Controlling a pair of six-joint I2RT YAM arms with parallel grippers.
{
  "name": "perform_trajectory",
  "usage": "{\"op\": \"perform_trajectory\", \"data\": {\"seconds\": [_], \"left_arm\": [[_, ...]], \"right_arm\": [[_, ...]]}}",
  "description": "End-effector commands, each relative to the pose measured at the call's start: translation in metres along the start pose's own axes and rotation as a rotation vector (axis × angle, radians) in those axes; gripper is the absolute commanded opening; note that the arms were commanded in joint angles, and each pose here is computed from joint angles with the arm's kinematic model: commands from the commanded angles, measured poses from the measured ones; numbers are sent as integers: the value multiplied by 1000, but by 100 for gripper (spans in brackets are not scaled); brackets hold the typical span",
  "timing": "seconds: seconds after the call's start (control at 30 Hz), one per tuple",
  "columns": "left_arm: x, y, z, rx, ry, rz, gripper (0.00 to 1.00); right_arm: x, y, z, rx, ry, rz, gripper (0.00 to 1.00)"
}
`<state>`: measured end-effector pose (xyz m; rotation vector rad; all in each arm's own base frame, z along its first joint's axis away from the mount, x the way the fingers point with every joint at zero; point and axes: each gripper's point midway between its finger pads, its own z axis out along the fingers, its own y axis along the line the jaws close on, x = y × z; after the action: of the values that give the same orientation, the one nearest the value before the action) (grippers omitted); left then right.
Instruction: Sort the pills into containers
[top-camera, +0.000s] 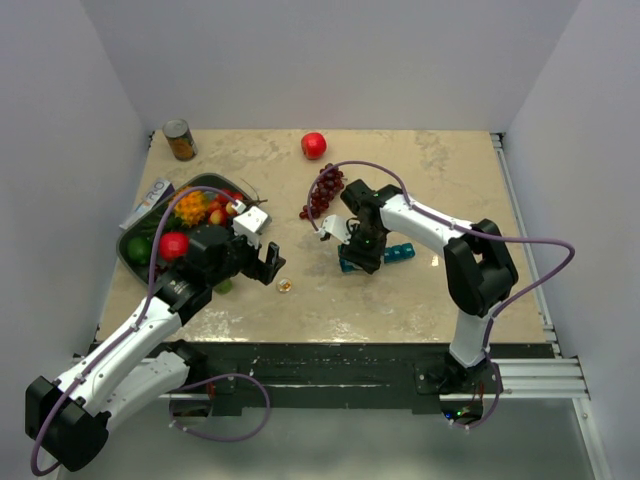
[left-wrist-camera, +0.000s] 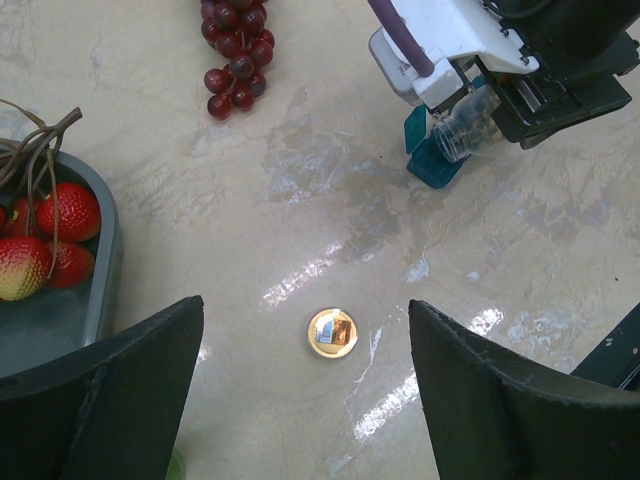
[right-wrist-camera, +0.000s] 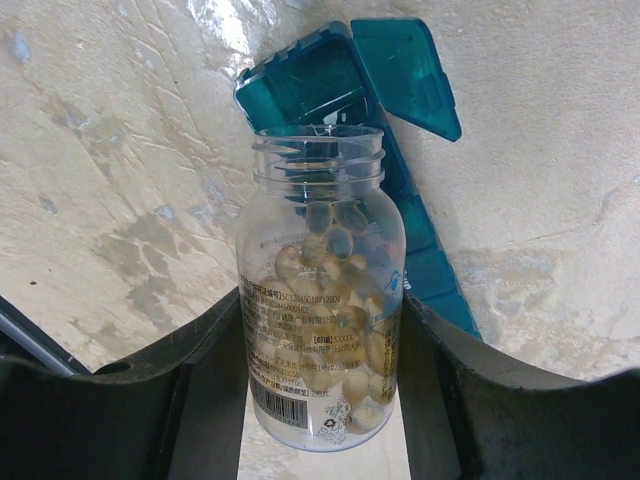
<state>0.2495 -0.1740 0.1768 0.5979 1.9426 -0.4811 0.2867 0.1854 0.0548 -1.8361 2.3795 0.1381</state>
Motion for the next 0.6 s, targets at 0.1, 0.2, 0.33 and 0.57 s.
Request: {"op": "perform_trajectory", "data": {"seconds": [0.1, 0.2, 0.33, 0.57], "left_arm": [[-14, 4, -3, -16, -45, 23, 87], [-13, 4, -3, -16, -43, 23, 87], [-12, 4, -3, -16, -40, 22, 87], [-13, 4, -3, -17, -42, 22, 87]], "right_arm": [[-6, -8, -14, 49, 3, -1, 0], [-6, -9, -15, 55, 9, -7, 0], [-5, -9, -16, 62, 19, -11, 0], [-6, -7, -16, 73, 35, -29, 0]]}}
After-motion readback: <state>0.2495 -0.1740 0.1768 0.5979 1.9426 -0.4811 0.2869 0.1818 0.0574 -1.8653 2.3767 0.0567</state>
